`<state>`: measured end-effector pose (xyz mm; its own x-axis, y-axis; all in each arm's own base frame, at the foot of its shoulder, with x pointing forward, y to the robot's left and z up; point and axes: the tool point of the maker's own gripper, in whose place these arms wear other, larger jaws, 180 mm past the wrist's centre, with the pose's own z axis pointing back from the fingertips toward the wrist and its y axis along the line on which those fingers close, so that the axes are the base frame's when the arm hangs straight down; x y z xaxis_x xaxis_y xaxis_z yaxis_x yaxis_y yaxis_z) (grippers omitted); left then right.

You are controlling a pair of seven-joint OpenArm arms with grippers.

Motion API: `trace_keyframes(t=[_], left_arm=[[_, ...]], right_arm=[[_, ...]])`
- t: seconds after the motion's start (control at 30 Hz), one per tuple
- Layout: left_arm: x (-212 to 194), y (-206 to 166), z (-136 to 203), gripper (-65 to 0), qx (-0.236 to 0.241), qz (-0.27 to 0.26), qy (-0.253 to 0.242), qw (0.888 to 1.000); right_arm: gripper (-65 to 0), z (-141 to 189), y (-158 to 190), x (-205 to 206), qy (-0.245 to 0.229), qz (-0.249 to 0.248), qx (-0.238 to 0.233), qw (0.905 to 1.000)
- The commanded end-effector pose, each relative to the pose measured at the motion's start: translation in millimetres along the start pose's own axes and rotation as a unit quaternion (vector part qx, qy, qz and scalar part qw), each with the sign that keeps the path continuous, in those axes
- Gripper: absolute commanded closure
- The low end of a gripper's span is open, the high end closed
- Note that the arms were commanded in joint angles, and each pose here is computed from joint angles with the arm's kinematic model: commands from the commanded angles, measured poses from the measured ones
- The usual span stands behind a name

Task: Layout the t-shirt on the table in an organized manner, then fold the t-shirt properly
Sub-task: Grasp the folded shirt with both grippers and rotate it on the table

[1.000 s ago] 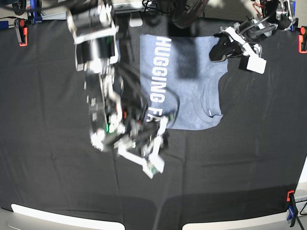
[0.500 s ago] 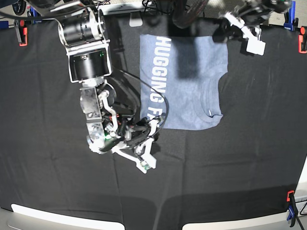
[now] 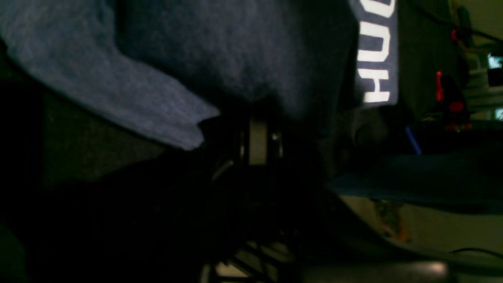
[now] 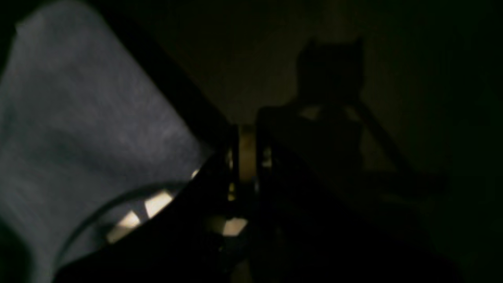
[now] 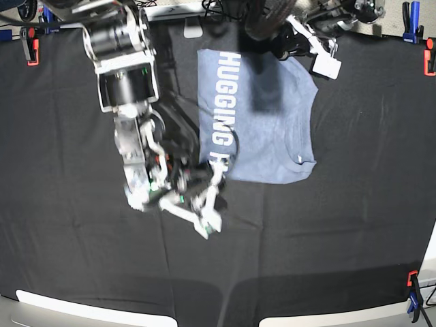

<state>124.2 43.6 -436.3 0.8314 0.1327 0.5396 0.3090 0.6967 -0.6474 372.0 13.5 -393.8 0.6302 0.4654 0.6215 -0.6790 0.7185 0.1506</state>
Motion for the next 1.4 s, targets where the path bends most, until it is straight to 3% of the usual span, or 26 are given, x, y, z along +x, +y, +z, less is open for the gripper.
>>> trace_keyframes(t=[0.0,0.1,0.27,0.47,0.63,0.77,0.9,1.03,1.23,1.37], left_arm=[[2.6,9.6,-1.2,0.0,0.021,-0.002,0.002,1.000],[17.5,24.4,-6.3,0.0,0.049,-0.017,-0.014,0.999],[55.7,42.5,-15.4,0.0,0.084,-0.035,-0.040,0.995],[92.7,73.6,-11.6,0.0,0.166,-0.080,-0.071,0.980],[121.6,86.8,-0.6,0.0,0.187,-0.114,-0.102,0.970],[147.1,111.4,8.9,0.0,0.224,-0.115,-0.127,0.959],[149.7,129.7,-1.7,0.0,0.227,-0.093,-0.121,0.962],[152.9,139.3,-1.2,0.0,0.233,-0.093,-0.115,0.961],[180.0,139.8,23.2,0.0,0.243,-0.134,-0.122,0.953],[182.9,128.2,34.2,0.0,0.227,-0.130,-0.111,0.959]], right_arm=[[0.0,4.3,-0.9,9.7,-0.010,0.013,0.000,0.9999],[0.0,1.9,-2.7,-15.5,0.018,0.013,-0.009,0.9997],[0.0,8.2,-3.1,-29.4,0.020,0.015,-0.017,0.9995],[0.0,14.4,-9.6,-45.8,0.035,0.022,-0.033,0.9986],[0.0,16.4,1.6,-56.8,0.038,0.020,-0.027,0.9987],[0.0,23.6,16.1,-66.9,0.035,0.024,-0.026,0.9988],[0.0,32.8,29.2,-79.2,0.036,0.031,-0.033,0.9983],[0.0,42.5,9.5,-74.8,0.018,0.033,-0.087,0.9954],[0.0,67.0,-40.1,-69.3,0.011,0.009,-0.142,0.9898],[0.0,82.6,-61.3,-69.8,-0.008,-0.018,-0.152,0.9882]])
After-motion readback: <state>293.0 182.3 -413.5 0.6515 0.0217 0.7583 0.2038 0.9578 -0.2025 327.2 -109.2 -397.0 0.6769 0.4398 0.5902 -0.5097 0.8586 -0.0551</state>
